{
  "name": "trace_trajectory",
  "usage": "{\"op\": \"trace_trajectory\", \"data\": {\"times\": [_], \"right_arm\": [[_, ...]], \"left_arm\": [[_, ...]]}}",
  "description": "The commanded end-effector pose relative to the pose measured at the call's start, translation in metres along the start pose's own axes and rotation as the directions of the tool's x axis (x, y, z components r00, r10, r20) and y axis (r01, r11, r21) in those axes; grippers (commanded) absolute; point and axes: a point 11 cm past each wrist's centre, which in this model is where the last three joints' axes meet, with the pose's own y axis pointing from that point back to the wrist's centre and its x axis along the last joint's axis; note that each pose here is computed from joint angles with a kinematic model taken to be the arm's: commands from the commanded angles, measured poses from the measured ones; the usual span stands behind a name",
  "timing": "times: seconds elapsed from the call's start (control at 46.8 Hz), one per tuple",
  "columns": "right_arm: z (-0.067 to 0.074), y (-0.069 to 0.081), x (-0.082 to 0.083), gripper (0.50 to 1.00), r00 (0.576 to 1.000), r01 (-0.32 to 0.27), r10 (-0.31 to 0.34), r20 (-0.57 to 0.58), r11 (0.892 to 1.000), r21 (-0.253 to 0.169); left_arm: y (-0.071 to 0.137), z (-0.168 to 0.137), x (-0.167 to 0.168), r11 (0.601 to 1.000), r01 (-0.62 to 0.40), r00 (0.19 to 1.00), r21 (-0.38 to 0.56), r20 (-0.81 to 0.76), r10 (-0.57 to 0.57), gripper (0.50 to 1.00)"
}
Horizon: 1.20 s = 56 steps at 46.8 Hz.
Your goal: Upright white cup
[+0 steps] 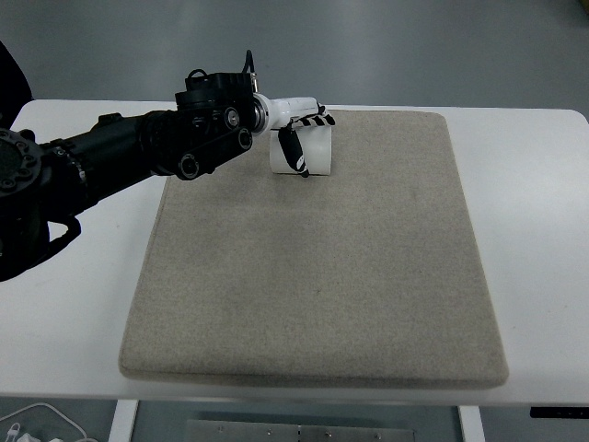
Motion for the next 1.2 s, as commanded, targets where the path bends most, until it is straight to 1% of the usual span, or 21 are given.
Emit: {"op": "trace_trajectory", "data": {"times": [0.0,0.107,0.321,0.385,0.449,0.491,0.577,0.748,0.855,0.983,1.111,1.175], "right_arm": [[0.000,0.000,0.000,0.930,1.000,0.000,0.000,0.000,1.000,0.000],[0.000,0.000,0.000,0.930,1.000,0.000,0.000,0.000,1.000,0.000],[0.000,0.000,0.000,0.930,1.000,0.000,0.000,0.000,1.000,0.000],[0.000,0.000,0.000,0.930,1.000,0.000,0.000,0.000,1.000,0.000],[0.000,0.000,0.000,0.930,1.000,0.000,0.000,0.000,1.000,0.000],[0.000,0.000,0.000,0.930,1.000,0.000,0.000,0.000,1.000,0.000],[0.000,0.000,0.000,0.930,1.000,0.000,0.000,0.000,1.000,0.000],[0.000,0.000,0.000,0.930,1.000,0.000,0.000,0.000,1.000,0.000],[0.000,0.000,0.000,0.930,1.000,0.000,0.000,0.000,1.000,0.000],[0.000,0.000,0.000,0.930,1.000,0.000,0.000,0.000,1.000,0.000],[0.000,0.000,0.000,0.928,1.000,0.000,0.000,0.000,1.000,0.000],[0.000,0.000,0.000,0.930,1.000,0.000,0.000,-0.001,1.000,0.000]], "left_arm": [[0.000,0.000,0.000,1.000,0.000,1.000,0.000,0.000,0.000,0.958],[0.000,0.000,-0.001,1.000,0.001,1.000,0.000,0.001,-0.001,0.958],[-0.001,-0.003,-0.002,1.000,-0.002,1.000,0.010,0.031,0.001,0.934],[-0.001,-0.003,-0.002,1.000,-0.002,0.999,0.011,0.039,0.002,0.898],[-0.001,-0.003,-0.002,1.000,-0.002,0.999,0.011,0.040,0.002,0.889],[-0.001,-0.003,-0.002,1.000,-0.002,0.999,0.011,0.042,0.001,0.866],[-0.001,-0.003,-0.002,1.000,-0.001,0.999,0.010,0.043,0.000,0.855],[-0.001,-0.004,-0.004,1.000,-0.001,0.998,0.014,0.059,0.000,0.855],[-0.002,-0.007,-0.010,1.000,0.008,0.997,0.019,0.073,-0.010,0.876],[-0.002,-0.008,-0.010,1.000,0.009,0.997,0.020,0.075,-0.011,0.874],[-0.002,-0.008,-0.010,1.000,0.005,0.997,0.019,0.073,-0.006,0.846],[-0.002,-0.007,-0.008,1.000,-0.010,0.998,0.014,0.070,0.009,0.810]]}}
